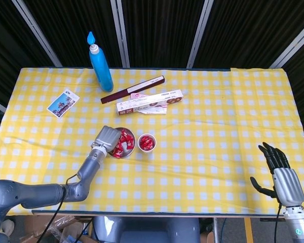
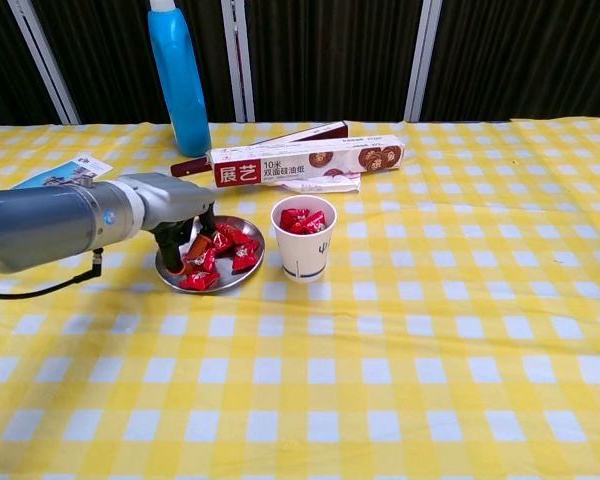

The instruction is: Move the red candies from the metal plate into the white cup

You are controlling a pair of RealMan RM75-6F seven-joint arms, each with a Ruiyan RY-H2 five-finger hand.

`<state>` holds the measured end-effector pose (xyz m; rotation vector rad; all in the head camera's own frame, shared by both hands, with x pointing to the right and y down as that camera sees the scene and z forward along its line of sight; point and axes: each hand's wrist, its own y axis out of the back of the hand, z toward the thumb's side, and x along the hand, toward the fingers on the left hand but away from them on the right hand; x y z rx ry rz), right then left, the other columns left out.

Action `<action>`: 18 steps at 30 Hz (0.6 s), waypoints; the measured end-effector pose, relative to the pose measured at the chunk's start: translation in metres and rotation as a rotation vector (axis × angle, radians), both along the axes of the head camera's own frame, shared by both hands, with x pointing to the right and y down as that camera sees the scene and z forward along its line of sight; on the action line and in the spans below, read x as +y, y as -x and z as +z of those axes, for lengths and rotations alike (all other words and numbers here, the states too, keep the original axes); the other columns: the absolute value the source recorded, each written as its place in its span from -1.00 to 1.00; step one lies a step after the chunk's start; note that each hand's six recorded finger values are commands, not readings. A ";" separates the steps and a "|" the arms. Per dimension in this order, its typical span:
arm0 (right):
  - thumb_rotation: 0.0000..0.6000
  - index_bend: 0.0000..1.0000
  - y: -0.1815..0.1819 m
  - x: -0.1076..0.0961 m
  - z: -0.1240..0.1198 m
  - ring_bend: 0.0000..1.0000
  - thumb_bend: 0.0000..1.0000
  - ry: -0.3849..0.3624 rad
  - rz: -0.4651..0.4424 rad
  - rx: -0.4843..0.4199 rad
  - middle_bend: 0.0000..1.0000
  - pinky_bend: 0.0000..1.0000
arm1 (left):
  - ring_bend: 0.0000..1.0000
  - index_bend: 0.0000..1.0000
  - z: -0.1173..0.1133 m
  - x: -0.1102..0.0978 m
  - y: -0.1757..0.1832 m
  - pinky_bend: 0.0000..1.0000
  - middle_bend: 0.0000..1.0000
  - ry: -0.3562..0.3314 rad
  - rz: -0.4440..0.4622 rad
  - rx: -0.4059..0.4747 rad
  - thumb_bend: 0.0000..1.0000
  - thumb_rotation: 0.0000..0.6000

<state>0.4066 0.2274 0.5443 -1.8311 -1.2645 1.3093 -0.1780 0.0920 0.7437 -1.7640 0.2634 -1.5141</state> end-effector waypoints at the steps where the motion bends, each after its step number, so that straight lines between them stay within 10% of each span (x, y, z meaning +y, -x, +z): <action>1: 1.00 -1.00 0.000 0.000 0.000 -1.00 -0.22 0.001 0.000 0.000 -1.00 -1.00 | 0.94 -0.28 0.000 -0.001 -0.001 1.00 0.87 -0.004 0.002 0.001 -0.29 1.00; 18: 1.00 -1.00 0.001 0.000 -0.001 -1.00 -0.23 -0.001 -0.002 -0.003 -1.00 -1.00 | 0.94 -0.34 -0.014 -0.013 0.002 1.00 0.87 -0.039 -0.020 0.016 -0.30 1.00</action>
